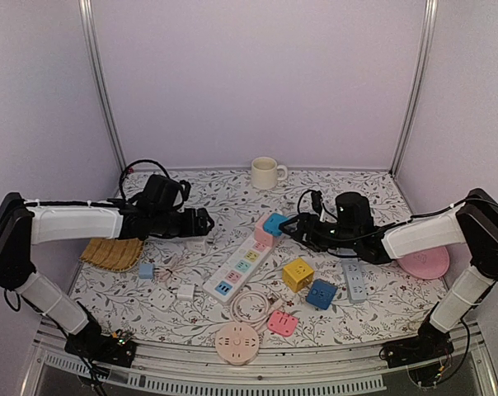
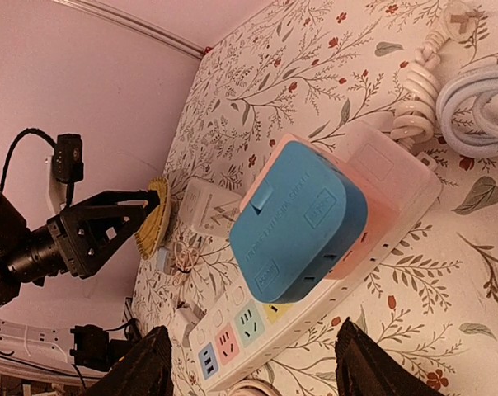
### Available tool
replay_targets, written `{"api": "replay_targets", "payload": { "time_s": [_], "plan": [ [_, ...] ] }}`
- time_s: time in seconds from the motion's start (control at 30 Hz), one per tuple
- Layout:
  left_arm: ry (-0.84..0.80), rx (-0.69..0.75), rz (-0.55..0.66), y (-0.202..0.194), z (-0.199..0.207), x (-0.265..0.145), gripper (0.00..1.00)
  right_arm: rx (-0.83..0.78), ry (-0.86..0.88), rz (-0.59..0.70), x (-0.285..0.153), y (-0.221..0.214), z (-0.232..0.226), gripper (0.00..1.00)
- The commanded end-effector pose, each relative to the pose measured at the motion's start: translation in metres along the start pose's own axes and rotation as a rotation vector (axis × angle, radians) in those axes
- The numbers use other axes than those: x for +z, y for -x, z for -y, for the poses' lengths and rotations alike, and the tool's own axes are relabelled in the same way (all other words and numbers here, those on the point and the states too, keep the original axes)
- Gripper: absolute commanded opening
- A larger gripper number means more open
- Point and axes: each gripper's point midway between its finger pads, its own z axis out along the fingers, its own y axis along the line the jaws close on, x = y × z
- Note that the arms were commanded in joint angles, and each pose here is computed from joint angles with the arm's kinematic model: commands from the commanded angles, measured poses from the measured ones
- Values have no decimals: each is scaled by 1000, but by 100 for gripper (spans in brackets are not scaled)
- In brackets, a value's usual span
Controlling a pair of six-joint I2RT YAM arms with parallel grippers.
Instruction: Pull the plug off the socket
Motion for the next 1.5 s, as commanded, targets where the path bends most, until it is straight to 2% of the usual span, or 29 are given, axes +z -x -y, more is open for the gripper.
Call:
{"api": "replay_targets", "payload": {
  "time_s": [0.0, 0.13, 0.33, 0.9, 1.13, 1.47],
  "plan": [
    [-18, 77, -14, -18, 29, -7, 89, 9, 42, -6, 4, -2, -7, 68],
    [-43, 146, -49, -40, 59, 1, 87, 21, 47, -9, 7, -3, -5, 68],
    [-22, 229, -115, -71, 83, 24, 87, 40, 40, -8, 11, -4, -1, 68],
    [79, 427, -224, -120, 86, 65, 90, 92, 62, 7, 24, 8, 10, 67],
    [107, 445, -248, -130, 83, 72, 89, 106, 73, 4, 30, 9, 12, 67],
    [158, 452, -243, -131, 76, 73, 74, 157, 121, -15, 40, 10, 16, 66]
  ]
}}
